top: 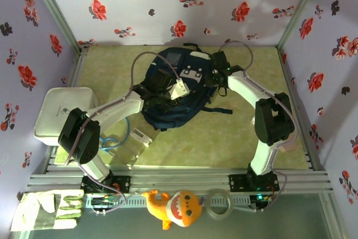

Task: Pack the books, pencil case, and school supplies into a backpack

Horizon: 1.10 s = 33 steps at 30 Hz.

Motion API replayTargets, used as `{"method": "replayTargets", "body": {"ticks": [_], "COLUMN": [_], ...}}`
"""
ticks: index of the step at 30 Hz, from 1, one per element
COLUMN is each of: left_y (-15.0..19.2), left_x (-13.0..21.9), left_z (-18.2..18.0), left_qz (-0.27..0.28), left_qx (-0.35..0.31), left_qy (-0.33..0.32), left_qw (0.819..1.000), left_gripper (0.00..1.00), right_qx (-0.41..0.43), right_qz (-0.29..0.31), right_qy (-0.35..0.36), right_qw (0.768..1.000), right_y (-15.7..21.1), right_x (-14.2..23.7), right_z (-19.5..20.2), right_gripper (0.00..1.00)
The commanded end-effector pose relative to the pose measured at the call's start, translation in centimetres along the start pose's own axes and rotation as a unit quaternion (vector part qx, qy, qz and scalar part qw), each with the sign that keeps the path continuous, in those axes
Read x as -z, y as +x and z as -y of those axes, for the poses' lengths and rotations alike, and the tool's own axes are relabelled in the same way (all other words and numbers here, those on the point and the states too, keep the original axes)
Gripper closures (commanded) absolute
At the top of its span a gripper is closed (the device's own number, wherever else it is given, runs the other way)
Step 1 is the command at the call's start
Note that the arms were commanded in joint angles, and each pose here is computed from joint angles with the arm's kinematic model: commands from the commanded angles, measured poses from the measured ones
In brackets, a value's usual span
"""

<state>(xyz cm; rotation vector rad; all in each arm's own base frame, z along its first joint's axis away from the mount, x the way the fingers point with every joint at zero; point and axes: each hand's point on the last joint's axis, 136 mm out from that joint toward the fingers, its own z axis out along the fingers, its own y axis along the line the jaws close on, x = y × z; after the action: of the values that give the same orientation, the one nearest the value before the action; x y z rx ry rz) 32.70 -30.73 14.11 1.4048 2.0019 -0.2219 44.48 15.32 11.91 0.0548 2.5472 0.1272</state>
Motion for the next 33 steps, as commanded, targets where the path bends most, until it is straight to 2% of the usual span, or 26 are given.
{"method": "replayTargets", "body": {"ticks": [1,5,8,12,17,24,33], "left_y": [-0.8,-0.8,-0.8,-0.8,-0.8,-0.6,-0.8], "left_x": [1.4,1.4,1.4,1.4,1.4,1.4,1.2], "left_z": [-0.1,-0.1,-0.1,-0.1,-0.1,-0.1,-0.2], "left_qz": [0.02,0.021,0.02,0.02,0.02,0.017,0.017], "left_qx": [0.015,0.016,0.016,0.016,0.017,0.016,0.017], "left_qy": [0.003,0.002,0.002,0.002,0.002,0.003,0.003], "left_qw": [1.0,1.0,1.0,1.0,1.0,1.0,1.0], "left_gripper": [1.0,1.0,1.0,1.0,1.0,1.0,1.0], "right_qx": [-0.029,-0.015,0.005,0.012,0.021,0.058,0.075], "right_qz": [0.01,0.009,0.01,-0.013,-0.05,-0.076,-0.089], "right_qy": [0.015,-0.036,-0.089,-0.16,-0.215,-0.225,-0.218], "right_qw": [0.999,0.999,0.996,0.987,0.975,0.97,0.969], "right_y": [-0.3,-0.5,-0.6,-0.1,0.8,2.7,3.9], "right_x": [0.7,1.2,1.7,1.4,-0.1,0.3,0.7], "right_z": [1.0,-0.6,-2.2,-3.5,-4.1,-3.8,-3.3], "right_gripper": [0.56,0.55,0.49,0.4,0.39,0.44,0.6]}}
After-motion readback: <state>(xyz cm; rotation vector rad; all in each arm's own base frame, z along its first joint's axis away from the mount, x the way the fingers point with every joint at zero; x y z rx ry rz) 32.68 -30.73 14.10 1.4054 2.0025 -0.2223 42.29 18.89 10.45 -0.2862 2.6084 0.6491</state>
